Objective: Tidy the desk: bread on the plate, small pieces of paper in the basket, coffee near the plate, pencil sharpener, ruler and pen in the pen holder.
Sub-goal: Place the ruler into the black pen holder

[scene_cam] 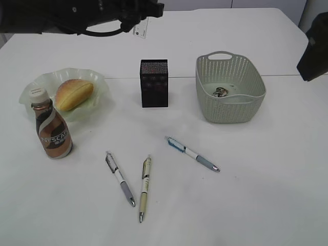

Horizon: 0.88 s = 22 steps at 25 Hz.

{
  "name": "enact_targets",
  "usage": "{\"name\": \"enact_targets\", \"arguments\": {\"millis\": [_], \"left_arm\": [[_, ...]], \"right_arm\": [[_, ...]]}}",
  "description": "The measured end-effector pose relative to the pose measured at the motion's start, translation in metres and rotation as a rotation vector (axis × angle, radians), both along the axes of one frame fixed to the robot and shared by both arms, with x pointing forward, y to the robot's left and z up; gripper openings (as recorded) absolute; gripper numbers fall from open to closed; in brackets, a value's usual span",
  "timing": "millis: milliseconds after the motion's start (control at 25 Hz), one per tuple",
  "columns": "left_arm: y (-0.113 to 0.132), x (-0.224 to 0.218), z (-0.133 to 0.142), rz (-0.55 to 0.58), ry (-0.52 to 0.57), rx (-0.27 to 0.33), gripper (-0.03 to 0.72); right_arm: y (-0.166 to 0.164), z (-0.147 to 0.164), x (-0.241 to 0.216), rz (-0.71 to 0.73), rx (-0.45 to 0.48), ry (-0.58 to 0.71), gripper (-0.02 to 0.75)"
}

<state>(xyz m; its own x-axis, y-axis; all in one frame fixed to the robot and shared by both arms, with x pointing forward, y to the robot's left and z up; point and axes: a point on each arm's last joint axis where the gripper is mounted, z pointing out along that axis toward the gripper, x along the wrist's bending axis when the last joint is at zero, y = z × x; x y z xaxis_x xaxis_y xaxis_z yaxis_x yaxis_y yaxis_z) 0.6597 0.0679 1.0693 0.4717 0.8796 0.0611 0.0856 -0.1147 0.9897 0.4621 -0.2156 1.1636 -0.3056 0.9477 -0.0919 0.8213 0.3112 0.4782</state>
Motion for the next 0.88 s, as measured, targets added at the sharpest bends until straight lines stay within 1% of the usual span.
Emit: {"name": "enact_targets", "arguments": {"millis": [320, 520, 640, 880], "left_arm": [[-0.007, 0.016, -0.042, 0.015, -0.013, 0.001, 0.272], [-0.005, 0.026, -0.065, 0.034, -0.02, 0.001, 0.272], [-0.001, 0.031, -0.076, 0.053, -0.024, -0.024, 0.272], [-0.002, 0.036, -0.095, 0.067, -0.018, -0.061, 0.272]], "right_arm": [[0.0, 0.0, 0.0, -0.001, -0.005, -0.002, 0.475], [-0.002, 0.0, 0.001, -0.004, -0.024, -0.01, 0.475], [-0.004, 0.001, 0.001, -0.008, -0.041, -0.017, 0.475], [-0.004, 0.001, 0.002, -0.01, -0.051, -0.022, 0.475]]}}
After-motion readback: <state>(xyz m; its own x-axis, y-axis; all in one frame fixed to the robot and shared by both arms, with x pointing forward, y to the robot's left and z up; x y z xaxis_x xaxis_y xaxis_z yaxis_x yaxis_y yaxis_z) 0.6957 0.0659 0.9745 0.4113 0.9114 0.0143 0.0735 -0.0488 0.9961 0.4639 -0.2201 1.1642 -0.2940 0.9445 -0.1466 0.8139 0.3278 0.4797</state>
